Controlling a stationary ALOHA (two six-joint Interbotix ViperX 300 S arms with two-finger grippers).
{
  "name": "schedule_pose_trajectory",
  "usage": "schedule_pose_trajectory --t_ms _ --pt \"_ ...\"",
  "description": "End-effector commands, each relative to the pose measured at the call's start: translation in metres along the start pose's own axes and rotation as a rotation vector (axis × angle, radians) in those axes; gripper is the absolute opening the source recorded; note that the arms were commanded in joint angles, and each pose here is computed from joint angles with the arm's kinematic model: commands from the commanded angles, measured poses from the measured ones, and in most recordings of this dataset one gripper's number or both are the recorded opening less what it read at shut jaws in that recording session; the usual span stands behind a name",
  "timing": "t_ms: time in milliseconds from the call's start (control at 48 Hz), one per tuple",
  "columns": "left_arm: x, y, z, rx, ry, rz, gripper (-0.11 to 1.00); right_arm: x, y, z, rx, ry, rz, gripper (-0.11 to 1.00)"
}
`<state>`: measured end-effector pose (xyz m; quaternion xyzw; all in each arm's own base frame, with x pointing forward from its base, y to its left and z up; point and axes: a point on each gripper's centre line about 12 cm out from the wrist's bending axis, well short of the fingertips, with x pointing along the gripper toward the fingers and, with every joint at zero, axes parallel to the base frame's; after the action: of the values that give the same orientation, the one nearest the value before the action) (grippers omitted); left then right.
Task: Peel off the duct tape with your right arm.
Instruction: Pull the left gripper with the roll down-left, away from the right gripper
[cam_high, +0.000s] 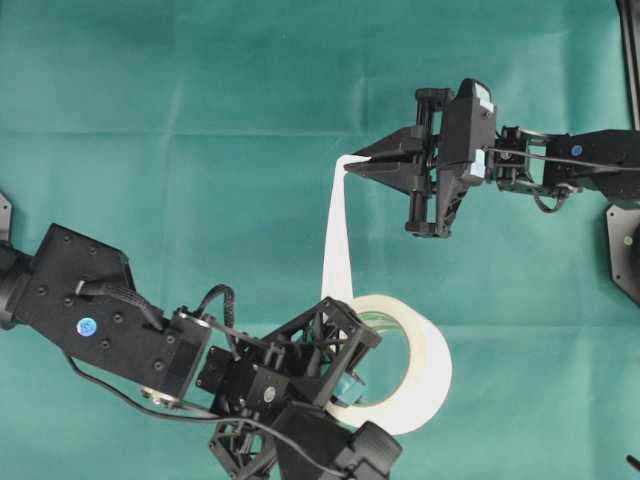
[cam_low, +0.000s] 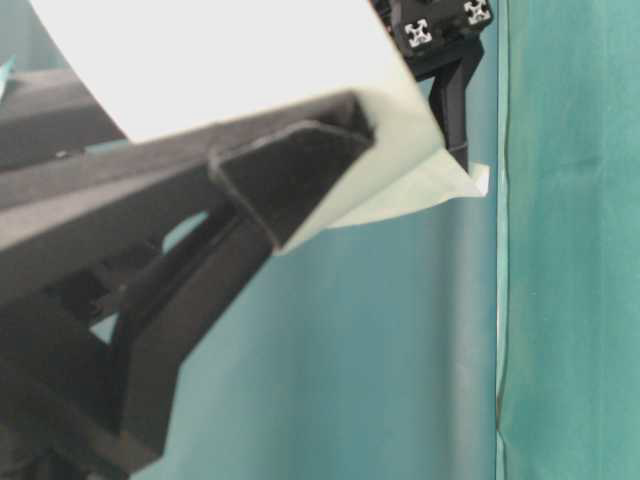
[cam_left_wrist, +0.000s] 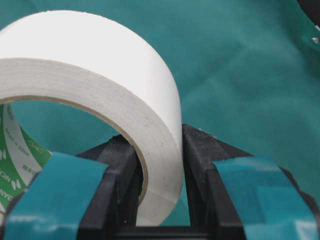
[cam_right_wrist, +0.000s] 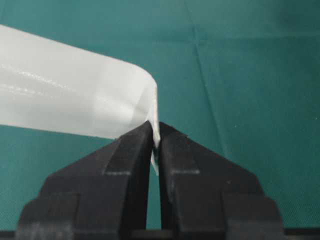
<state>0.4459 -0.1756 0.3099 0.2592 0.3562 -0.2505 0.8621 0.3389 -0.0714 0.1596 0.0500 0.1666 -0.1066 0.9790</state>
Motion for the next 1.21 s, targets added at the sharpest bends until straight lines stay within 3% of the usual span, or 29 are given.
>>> schedule_pose_trajectory --t_ms 0,480,751,1188 --pt "-0.029 -0.032 0.04 0.063 -0.131 -0.021 0.2 -0.001 -0.026 0.003 0.032 -0.005 -0.071 -0.09" --pt "-0.045 -0.031 0.054 0.081 -0.186 -0.007 0.2 0.0 -0.024 0.0 0.016 0.011 -0.063 -0.09" --pt "-0.053 -0.048 0.069 0.244 -0.227 -0.011 0.2 0.005 -0.025 -0.008 0.017 0.048 -0.065 -0.09" --pt "-0.048 -0.049 0.065 0.231 -0.212 -0.019 0.2 0.003 -0.025 -0.007 0.018 0.044 -0.064 -0.09"
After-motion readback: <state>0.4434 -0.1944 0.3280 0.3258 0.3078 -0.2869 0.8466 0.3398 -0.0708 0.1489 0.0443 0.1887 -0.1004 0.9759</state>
